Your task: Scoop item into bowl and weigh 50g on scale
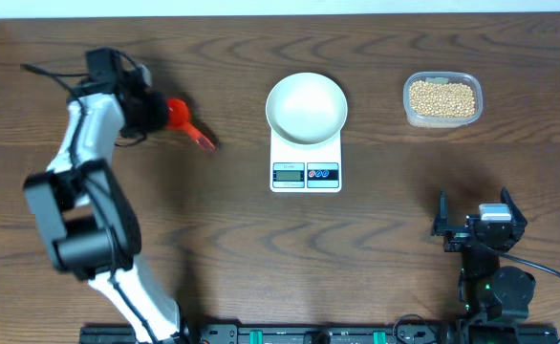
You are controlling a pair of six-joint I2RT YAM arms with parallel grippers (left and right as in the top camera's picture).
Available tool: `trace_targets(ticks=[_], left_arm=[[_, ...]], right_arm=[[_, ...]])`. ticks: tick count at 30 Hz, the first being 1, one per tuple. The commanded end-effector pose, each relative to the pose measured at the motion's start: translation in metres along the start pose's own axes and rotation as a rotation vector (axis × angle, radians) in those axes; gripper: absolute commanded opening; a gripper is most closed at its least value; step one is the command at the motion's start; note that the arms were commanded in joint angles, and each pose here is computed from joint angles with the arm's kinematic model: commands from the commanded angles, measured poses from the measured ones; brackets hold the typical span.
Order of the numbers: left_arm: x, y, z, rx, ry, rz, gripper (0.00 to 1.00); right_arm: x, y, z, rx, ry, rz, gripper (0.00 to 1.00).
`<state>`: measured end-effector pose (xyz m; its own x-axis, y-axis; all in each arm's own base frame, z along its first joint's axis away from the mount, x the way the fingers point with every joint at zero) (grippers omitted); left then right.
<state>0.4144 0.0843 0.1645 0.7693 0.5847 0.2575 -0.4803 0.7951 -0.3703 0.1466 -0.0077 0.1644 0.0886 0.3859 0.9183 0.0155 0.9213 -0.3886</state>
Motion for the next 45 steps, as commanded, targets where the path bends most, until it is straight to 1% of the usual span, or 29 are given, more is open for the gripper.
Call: trace_targets(ticks=[1, 6, 10, 15, 17, 20, 25, 29, 34, 39, 45], left_arm=[[0.004, -0.004, 0.045, -0.035, -0.076, 0.16, 0.07], [-0.006, -0.013, 0.089, -0.063, -0.116, 0.263, 0.07], [-0.018, -0.016, 0.116, -0.074, -0.112, 0.421, 0.07], [-0.033, -0.014, 0.128, -0.053, -0.055, 0.629, 0.07], [-0.038, -0.013, 0.127, -0.037, -0.022, 0.671, 0.07], [-0.043, -0.014, 0.127, -0.051, 0.034, 0.677, 0.07], [-0.048, -0.023, 0.128, -0.147, 0.118, 0.604, 0.07], [-0.049, -0.026, 0.128, -0.161, 0.128, 0.567, 0.07], [-0.051, -0.029, 0.128, -0.189, 0.15, 0.551, 0.07], [-0.051, -0.031, 0.128, -0.209, 0.163, 0.531, 0.07], [-0.053, -0.034, 0.129, -0.249, 0.188, 0.496, 0.07]], right_arm=[[0.0, 0.001, 0.0, 0.0, -0.001, -0.01, 0.99], [0.0, 0.001, 0.0, 0.0, -0.001, -0.01, 0.99], [0.0, 0.001, 0.0, 0.0, -0.001, -0.01, 0.99], [0.0, 0.0, 0.0, -0.001, -0.004, -0.01, 0.99], [0.0, 0.001, 0.0, 0.007, -0.005, -0.011, 0.99], [0.0, 0.002, 0.0, 0.019, -0.009, -0.015, 0.99], [0.011, 0.009, 0.002, 0.153, -0.104, -0.158, 0.99], [0.021, 0.014, 0.004, 0.254, -0.187, -0.165, 0.99], [0.034, 0.015, 0.005, 0.344, -0.206, -0.245, 0.99], [0.063, 0.007, 0.001, 0.415, -0.193, -0.257, 0.99], [0.111, 0.001, -0.021, 0.645, -0.165, -0.273, 0.99]])
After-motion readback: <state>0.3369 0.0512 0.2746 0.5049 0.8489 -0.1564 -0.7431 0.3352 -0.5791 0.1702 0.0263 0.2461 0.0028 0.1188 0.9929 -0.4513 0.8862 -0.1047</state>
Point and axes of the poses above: each gripper's point midway between its finger pads, its own z axis back along the fingers, its own y axis along the line the jaws close on, x = y × z, the point moved 10 cm from there along z, back along the fingers, and after that the axes turned 15 degrees about z, right-handed, at the moved point
